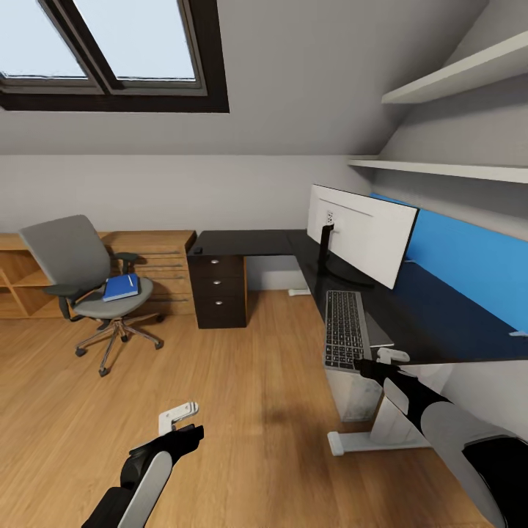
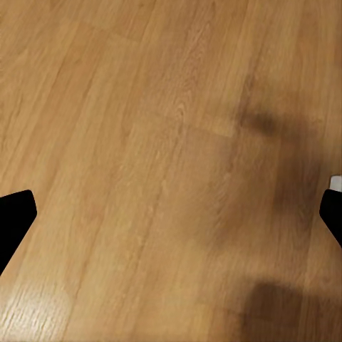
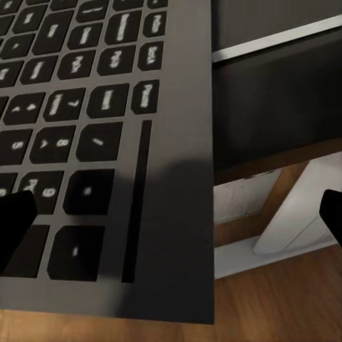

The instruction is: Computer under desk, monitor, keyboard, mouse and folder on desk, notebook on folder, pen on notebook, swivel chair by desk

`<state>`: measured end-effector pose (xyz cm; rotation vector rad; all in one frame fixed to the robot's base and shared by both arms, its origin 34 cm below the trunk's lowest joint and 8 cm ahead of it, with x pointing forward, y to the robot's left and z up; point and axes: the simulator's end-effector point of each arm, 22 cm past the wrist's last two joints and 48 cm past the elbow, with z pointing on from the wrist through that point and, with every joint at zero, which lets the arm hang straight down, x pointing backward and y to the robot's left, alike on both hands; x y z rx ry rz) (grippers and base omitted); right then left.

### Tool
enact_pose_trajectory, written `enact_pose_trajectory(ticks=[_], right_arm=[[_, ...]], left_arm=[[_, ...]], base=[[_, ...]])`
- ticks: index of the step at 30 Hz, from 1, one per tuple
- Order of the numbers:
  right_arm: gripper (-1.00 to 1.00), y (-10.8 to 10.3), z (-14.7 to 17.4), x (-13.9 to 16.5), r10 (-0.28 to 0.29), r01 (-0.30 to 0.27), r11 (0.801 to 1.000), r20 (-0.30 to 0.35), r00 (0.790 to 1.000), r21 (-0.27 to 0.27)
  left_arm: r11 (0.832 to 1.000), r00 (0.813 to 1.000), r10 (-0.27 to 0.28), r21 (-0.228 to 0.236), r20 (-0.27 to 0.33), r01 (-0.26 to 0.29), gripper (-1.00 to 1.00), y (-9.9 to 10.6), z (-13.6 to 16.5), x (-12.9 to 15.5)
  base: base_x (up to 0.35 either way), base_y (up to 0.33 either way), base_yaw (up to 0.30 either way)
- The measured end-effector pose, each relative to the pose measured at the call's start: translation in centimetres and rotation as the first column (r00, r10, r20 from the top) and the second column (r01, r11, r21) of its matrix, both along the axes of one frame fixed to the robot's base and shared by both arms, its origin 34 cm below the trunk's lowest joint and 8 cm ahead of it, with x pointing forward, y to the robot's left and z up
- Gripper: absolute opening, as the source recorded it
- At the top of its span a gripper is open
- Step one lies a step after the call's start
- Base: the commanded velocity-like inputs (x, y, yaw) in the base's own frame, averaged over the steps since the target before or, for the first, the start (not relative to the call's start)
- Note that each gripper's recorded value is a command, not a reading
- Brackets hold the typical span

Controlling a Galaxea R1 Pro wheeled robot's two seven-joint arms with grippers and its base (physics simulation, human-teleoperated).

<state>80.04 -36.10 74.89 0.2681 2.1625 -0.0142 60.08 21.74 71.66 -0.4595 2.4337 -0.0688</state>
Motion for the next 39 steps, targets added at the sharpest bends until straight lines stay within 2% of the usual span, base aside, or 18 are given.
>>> enact_pose_trajectory(ticks=[10,39], right_arm=[[1.0,0.0,0.0,0.0,0.0,0.0,1.0,0.0,1.0,0.0],[1.0,0.2,4.8,0.3,0.002,-0.002,1.0,0.009,1.0,0.005]], left_arm=[[1.0,1.0,-0.001,0.0,0.0,0.001,1.0,-0.1,0.0,0.0],[1.0,1.0,-0.007,-0.006,-0.001,0.007,1.0,-0.5,4.5,0.0]], base=[[0.0,0.0,0.0],[0.0,0.0,0.0]])
